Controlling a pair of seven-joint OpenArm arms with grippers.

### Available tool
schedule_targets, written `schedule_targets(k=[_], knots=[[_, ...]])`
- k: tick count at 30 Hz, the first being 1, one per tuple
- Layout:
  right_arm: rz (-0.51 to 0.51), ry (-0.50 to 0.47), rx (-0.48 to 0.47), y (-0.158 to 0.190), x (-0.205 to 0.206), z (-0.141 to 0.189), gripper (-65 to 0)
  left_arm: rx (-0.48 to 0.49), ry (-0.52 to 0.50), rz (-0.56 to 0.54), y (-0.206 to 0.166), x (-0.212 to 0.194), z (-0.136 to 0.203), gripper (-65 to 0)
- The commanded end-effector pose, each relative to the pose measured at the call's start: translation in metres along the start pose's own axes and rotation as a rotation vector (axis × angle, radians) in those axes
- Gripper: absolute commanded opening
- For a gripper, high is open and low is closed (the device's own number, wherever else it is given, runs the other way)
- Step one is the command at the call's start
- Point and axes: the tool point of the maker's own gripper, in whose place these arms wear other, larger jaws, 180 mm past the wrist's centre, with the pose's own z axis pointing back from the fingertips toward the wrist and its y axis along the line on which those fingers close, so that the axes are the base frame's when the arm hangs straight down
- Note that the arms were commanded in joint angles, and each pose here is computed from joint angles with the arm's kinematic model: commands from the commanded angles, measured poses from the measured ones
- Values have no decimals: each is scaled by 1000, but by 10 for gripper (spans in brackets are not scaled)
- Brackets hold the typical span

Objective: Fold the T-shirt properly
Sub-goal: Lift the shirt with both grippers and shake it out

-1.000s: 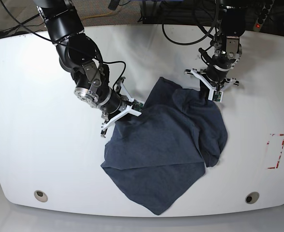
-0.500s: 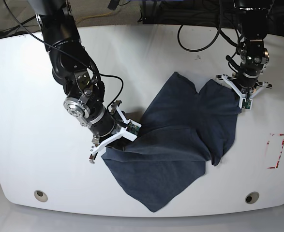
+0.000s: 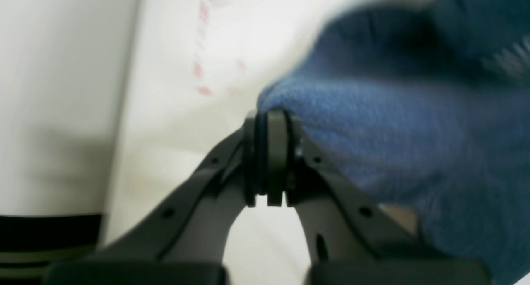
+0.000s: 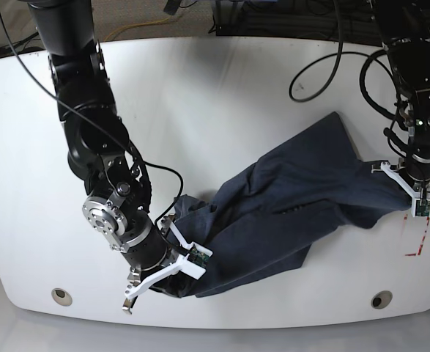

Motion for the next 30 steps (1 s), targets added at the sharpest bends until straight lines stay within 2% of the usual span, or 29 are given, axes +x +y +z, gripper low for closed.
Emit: schedule_targets(k=[1, 14, 22, 26, 30], knots=[[8, -2, -87, -38, 5, -1, -650, 60, -76, -18, 24, 33, 6, -649], [51, -18, -257, -141, 28, -3, -650, 267, -248, -35, 115, 141, 33, -647], [81, -59, -384, -203, 54, 16, -650, 418, -390, -66, 179, 220, 87, -647], [93, -71, -436, -222, 65, 29, -650, 485, -446, -60, 204, 245, 116, -647], [94, -49, -471, -229, 65, 40, -650, 510, -467, -64, 214, 253, 127, -647]])
